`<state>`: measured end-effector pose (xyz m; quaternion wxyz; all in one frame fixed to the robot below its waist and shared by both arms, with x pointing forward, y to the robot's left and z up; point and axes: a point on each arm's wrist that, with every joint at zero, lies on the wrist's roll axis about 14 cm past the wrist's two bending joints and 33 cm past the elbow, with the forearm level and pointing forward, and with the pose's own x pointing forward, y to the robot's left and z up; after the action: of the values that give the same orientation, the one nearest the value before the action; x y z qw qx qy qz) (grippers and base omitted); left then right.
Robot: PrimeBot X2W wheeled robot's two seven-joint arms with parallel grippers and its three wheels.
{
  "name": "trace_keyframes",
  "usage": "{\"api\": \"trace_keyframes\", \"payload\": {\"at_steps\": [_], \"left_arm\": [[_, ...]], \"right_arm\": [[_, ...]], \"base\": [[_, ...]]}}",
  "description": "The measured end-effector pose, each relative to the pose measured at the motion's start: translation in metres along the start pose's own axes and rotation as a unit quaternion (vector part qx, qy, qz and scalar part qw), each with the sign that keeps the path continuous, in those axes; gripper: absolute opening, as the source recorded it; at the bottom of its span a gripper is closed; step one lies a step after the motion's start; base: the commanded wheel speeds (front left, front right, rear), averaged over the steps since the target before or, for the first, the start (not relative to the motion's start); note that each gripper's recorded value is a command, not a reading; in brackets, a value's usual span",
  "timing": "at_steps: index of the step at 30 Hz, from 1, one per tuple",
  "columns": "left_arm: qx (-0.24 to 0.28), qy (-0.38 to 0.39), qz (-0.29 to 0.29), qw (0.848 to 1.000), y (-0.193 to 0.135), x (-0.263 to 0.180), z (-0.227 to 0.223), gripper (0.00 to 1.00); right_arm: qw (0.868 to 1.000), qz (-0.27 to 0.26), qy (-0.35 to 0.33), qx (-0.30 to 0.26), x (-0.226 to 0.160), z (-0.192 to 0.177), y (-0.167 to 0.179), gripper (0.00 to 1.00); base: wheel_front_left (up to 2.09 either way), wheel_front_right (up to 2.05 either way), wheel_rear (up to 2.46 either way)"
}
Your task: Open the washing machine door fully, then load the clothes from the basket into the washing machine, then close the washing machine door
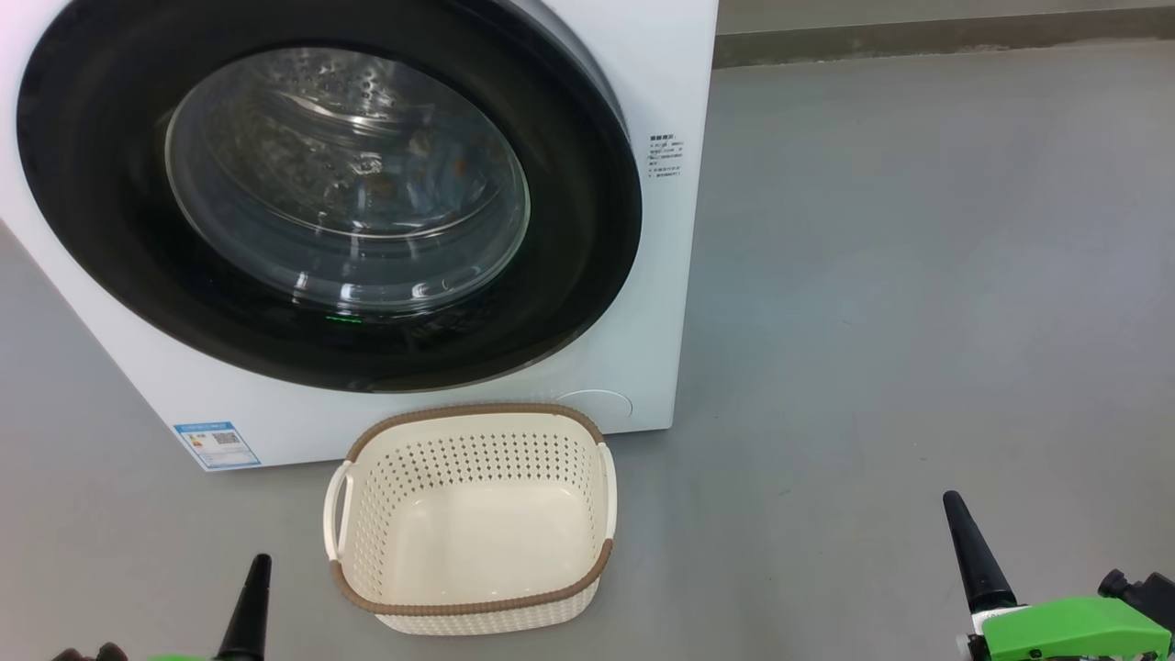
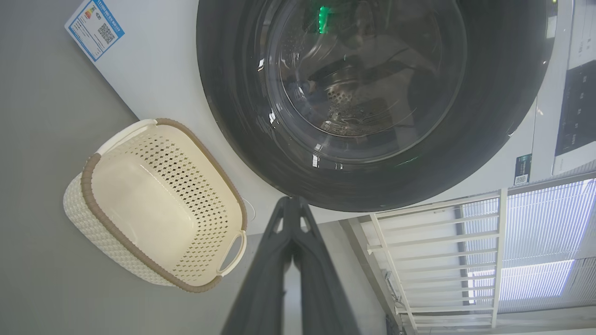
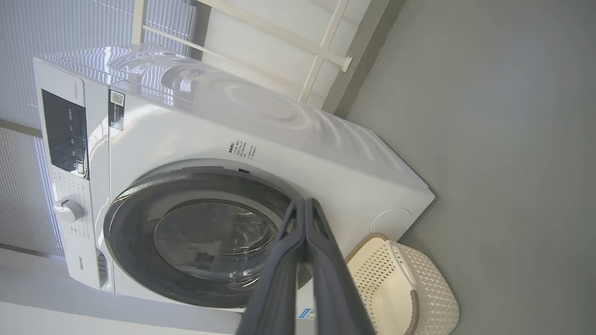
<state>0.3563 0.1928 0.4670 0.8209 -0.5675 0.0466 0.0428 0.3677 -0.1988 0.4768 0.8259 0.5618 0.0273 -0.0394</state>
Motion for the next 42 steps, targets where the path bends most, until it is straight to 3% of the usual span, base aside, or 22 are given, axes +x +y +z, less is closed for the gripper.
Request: {"api": "trace_keyframes", "payload": {"at_steps": [14,32,42], "left_arm": [[-0.083,0.005,-0.015,0.996,-0.010,0.010,0.002,0.00],[-0.178,0.017,-0.027,0.983,-0.017,0.017,0.001,0.00],[-0.180,0.016,-0.032,0.983,-0.021,0.019,0.002,0.00]], "right_arm": [[0.997,0.002,0.001,0.083,0.004,0.004,0.002,0.00],[0.982,0.011,0.002,0.186,0.008,0.009,0.005,0.00],[0.982,0.012,0.003,0.190,0.009,0.009,0.006,0.00]], "base": [[0.00,0.00,0.00],[0.00,0.00,0.00],[0.00,0.00,0.00]]}}
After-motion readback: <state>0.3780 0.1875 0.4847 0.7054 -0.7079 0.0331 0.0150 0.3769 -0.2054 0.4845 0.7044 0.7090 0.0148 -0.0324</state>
